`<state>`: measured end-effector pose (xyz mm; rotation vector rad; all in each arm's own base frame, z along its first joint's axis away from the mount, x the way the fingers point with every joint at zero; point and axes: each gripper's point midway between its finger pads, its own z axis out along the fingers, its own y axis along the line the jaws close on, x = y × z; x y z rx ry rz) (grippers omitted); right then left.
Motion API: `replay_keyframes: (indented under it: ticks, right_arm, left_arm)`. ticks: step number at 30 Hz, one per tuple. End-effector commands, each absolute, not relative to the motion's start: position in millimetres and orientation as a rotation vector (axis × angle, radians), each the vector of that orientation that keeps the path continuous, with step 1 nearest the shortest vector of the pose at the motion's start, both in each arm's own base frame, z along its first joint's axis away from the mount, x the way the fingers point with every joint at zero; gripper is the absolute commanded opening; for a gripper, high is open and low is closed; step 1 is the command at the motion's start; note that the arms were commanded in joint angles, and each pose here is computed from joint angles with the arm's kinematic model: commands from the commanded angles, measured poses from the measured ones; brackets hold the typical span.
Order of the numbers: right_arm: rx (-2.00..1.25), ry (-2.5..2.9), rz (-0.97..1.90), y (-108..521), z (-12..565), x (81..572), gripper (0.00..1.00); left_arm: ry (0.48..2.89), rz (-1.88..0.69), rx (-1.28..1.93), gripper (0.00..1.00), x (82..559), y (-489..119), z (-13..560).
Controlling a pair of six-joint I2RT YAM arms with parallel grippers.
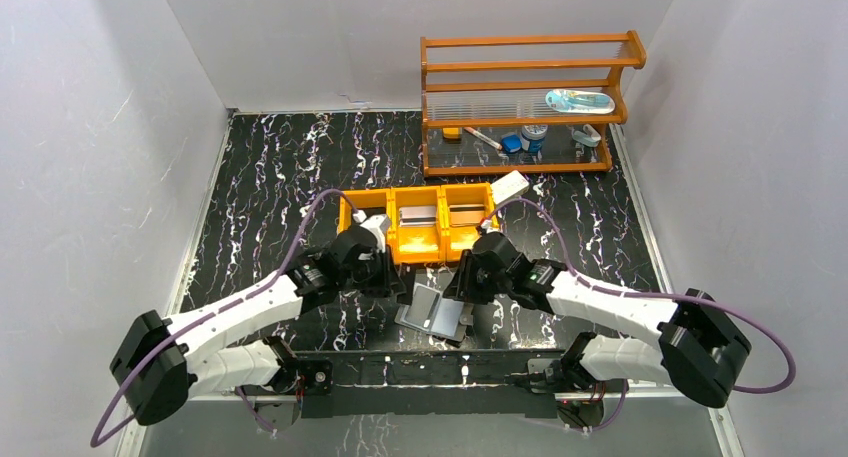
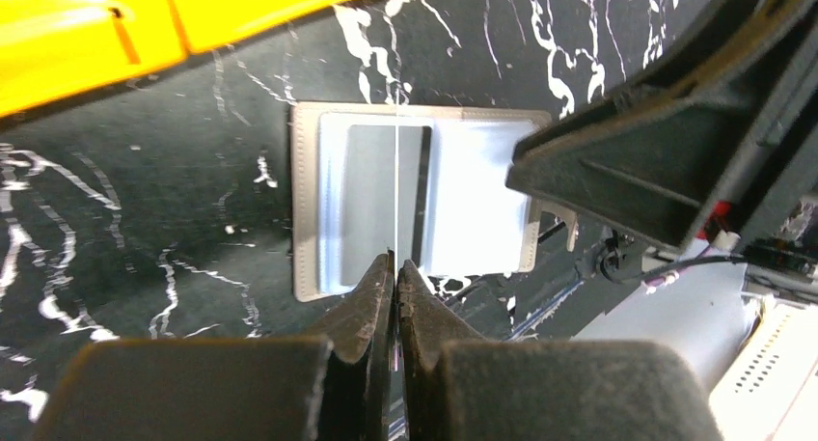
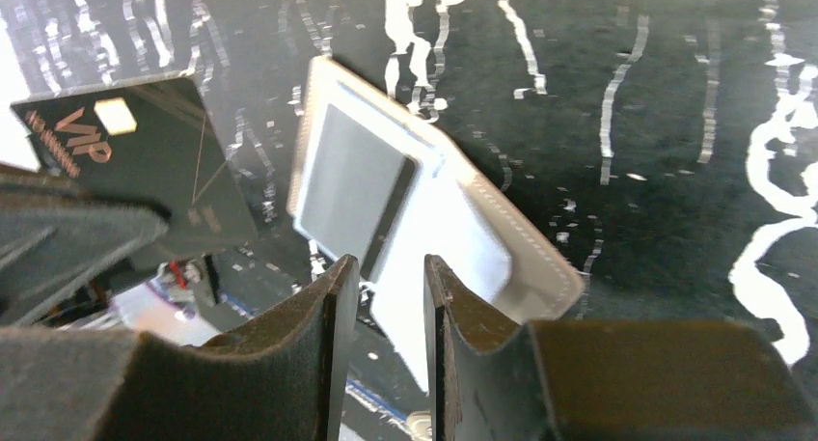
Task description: Take the credit cards out of the card holder
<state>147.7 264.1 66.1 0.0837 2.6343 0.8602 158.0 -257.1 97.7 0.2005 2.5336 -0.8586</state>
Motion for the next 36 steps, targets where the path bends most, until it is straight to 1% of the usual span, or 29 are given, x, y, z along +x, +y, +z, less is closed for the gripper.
replay_keyframes:
  ticks: [1, 4, 9, 14, 19, 21, 24, 29, 30, 33, 36]
  right_arm:
    - [-0.009, 2.511, 1.131, 295.2, 109.8, 146.4, 0.40]
    - [-0.017, 2.481, 1.198, 305.3, 117.0, 147.2, 0.41]
    - [-0.072, 2.538, 1.210, 321.5, 115.0, 142.8, 0.42]
    - [-0.036, 2.664, 1.152, 319.1, 78.3, 134.1, 0.43]
    - [0.033, 2.779, 1.012, 303.7, 41.8, 124.5, 0.43]
    - [0.057, 2.780, 0.952, 294.7, 37.3, 125.8, 0.43]
    - [0.036, 2.734, 0.950, 291.9, 47.2, 129.9, 0.45]
    - [-0.046, 2.611, 1.017, 298.5, 81.8, 139.7, 0.54]
    - [-0.053, 2.579, 1.028, 298.6, 90.5, 142.0, 0.58]
    - [-0.033, 2.510, 1.035, 294.5, 104.7, 148.5, 0.74]
    - [-0.047, 2.423, 1.100, 297.0, 120.1, 151.4, 0.86]
  left_arm:
    - [2.512, -0.785, 0.144, 0.00, 168.3, -231.4, 107.4]
    - [2.500, -0.780, 0.111, 0.00, 170.6, -223.1, 108.7]
    - [2.501, -0.765, 0.086, 0.00, 170.0, -216.0, 108.0]
    - [2.483, -0.742, 0.049, 0.00, 172.1, -209.8, 109.0]
    - [2.459, -0.752, 0.045, 0.00, 172.0, -207.9, 111.4]
    - [2.455, -0.761, 0.053, 0.00, 171.4, -208.5, 112.7]
    - [2.442, -0.781, 0.067, 0.00, 171.1, -210.6, 114.5]
    - [2.407, -0.887, 0.096, 0.00, 169.5, -218.6, 122.0]
    - [2.403, -0.909, 0.090, 0.00, 169.5, -218.1, 123.9]
    - [2.384, -0.984, 0.058, 0.00, 172.5, -213.4, 129.8]
    - [2.329, -1.108, 0.018, 0.00, 175.5, -211.3, 141.7]
